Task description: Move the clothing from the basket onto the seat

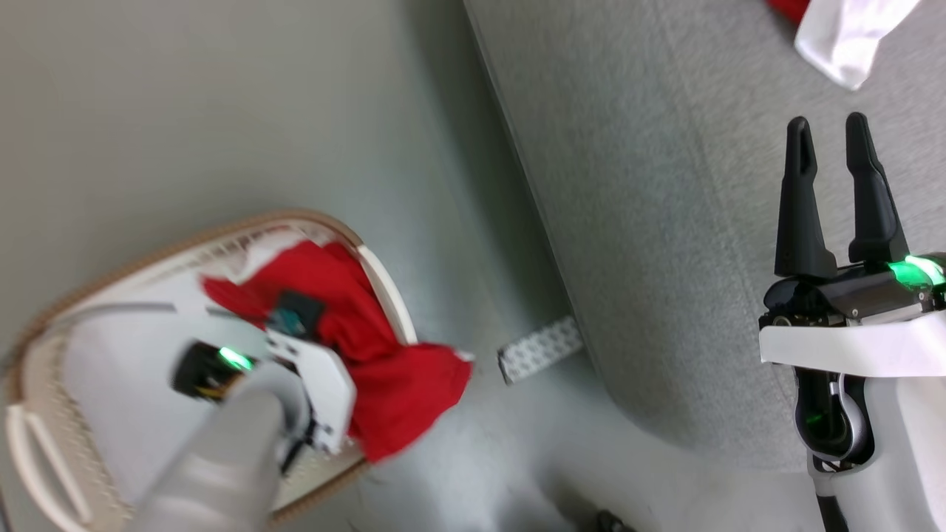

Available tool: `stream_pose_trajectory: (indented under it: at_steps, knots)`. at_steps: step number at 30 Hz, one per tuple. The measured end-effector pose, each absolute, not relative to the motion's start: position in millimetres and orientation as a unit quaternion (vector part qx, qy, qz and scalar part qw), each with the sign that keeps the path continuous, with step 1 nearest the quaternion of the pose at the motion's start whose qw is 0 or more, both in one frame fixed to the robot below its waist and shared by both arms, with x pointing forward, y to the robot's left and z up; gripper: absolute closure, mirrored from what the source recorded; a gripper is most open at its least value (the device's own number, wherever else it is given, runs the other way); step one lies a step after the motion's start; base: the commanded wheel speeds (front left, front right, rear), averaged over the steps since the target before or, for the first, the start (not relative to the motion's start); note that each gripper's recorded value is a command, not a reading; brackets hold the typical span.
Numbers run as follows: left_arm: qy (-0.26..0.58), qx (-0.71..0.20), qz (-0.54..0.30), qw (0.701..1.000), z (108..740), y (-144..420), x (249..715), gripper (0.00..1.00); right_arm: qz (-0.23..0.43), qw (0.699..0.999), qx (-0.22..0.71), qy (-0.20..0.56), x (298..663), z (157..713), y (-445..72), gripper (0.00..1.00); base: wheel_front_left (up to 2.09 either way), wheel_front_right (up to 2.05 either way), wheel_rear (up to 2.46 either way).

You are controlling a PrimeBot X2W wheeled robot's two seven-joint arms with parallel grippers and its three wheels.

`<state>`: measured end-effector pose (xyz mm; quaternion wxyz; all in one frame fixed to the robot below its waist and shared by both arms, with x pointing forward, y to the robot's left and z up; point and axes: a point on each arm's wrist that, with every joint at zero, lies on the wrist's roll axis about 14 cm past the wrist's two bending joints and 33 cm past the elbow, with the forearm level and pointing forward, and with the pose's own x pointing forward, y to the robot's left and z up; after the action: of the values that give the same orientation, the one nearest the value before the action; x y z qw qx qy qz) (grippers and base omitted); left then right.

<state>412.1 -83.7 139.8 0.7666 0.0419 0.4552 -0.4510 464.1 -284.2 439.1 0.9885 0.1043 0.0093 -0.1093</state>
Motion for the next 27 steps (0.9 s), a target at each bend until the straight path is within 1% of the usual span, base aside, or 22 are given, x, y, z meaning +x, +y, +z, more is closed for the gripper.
stream_pose_trajectory:
  at_steps: [7, 11, 14, 18, 20, 23, 27]
  knots:
    - [0.397, 0.003, -0.452, 0.799, 210, -95, 399, 1.0, -0.103, 0.99, 0.09, -0.038, 449, 485, -282, 0.0, 0.0, 0.0, 0.0]
    - [0.352, -0.014, -0.444, 0.824, 256, -95, 403, 1.0, -0.089, 0.989, 0.095, -0.063, 438, 508, -274, 0.0, 0.0, 0.0, 0.0]
    - [0.314, -0.026, -0.427, 0.848, 291, -89, 416, 1.0, -0.072, 0.989, 0.105, -0.081, 431, 524, -265, 0.0, 0.0, 0.0, 0.0]
    - [0.235, -0.043, -0.408, 0.881, 352, -79, 443, 1.0, -0.045, 0.988, 0.112, -0.1, 424, 541, -250, 0.0, 0.0, 0.0, 0.0]
    - [0.201, -0.046, -0.398, 0.894, 376, -70, 448, 1.0, -0.032, 0.986, 0.119, -0.11, 423, 549, -242, 0.0, 0.0, 0.0, 0.0]
    - [0.152, -0.049, -0.379, 0.911, 410, -55, 454, 1.0, -0.02, 0.983, 0.129, -0.128, 420, 561, -234, 0.0, 0.0, 0.0, 0.0]
    - [0.085, -0.051, -0.362, 0.927, 458, -39, 457, 1.0, -0.002, 0.982, 0.14, -0.126, 412, 562, -219, 0.0, 0.0, 0.0, 0.0]
